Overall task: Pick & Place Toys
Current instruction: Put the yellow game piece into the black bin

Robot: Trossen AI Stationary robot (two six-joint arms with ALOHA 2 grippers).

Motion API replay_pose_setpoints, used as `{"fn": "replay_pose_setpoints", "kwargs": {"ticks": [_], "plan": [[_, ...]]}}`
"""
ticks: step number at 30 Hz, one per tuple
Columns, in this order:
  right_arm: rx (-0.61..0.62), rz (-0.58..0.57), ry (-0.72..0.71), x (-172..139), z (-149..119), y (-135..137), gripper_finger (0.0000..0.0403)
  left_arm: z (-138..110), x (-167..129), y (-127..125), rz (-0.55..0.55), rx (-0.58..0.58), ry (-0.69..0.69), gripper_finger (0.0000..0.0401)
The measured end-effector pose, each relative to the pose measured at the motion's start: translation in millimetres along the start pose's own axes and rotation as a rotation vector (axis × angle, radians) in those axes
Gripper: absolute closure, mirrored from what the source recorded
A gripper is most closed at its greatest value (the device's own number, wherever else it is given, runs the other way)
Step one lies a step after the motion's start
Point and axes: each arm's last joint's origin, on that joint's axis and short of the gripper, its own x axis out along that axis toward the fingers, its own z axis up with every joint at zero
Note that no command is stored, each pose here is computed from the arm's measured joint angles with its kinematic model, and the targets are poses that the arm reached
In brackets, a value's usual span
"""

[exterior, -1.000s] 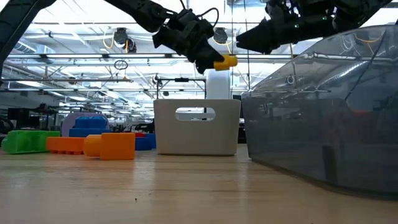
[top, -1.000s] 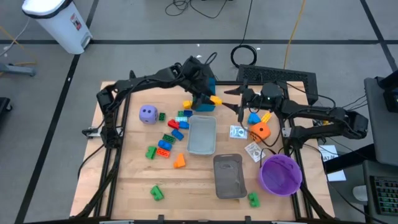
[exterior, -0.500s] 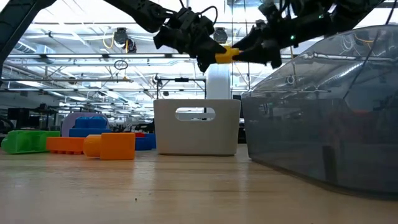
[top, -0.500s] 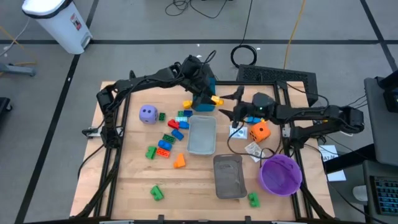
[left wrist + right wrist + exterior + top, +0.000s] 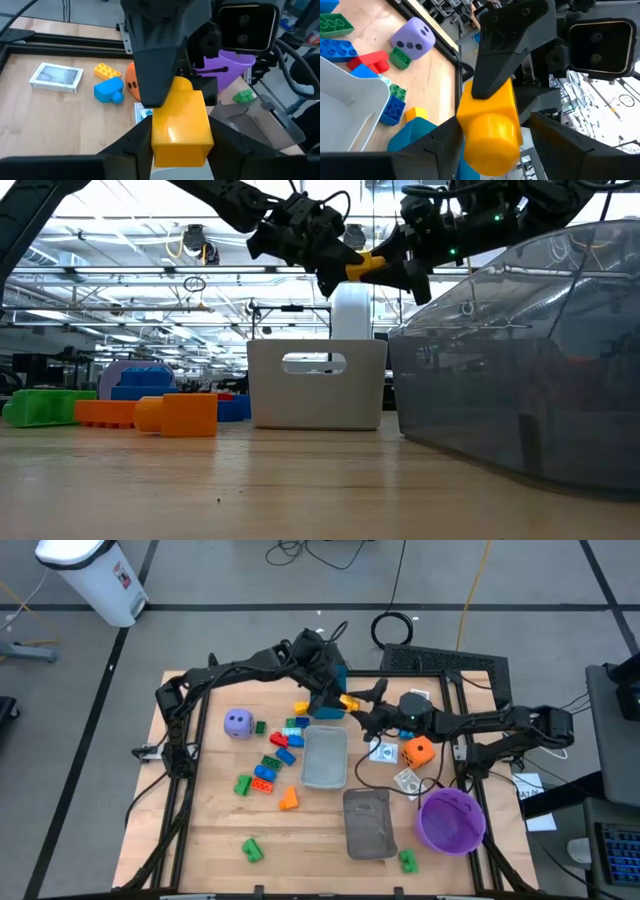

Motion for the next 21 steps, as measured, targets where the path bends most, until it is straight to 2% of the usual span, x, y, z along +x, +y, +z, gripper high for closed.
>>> {"fn": "replay_pose_setpoints", "kwargs": {"ticks": [4,10,13,21], "plan": [[-0.018,-0.002,-0.001,0.0,0.1,-0.2,0.0217,0.3,0.0,-0.8,-0.029,0.001,-0.007,0.0231],[-0.029,-0.002,-0.002,0.0,0.3,-0.2,0.0258,0.3,0.0,-1.0,-0.035,-0.001,-0.009,0.0250],[-0.032,-0.003,-0.003,0.0,0.3,-0.2,0.0264,0.3,0.0,-0.9,-0.030,-0.004,-0.007,0.0249],[-0.016,-0.025,-0.011,-0.1,1.3,-2.3,0.0259,1.1,0.3,0.6,0.022,-0.007,-0.004,0.0188]]}}
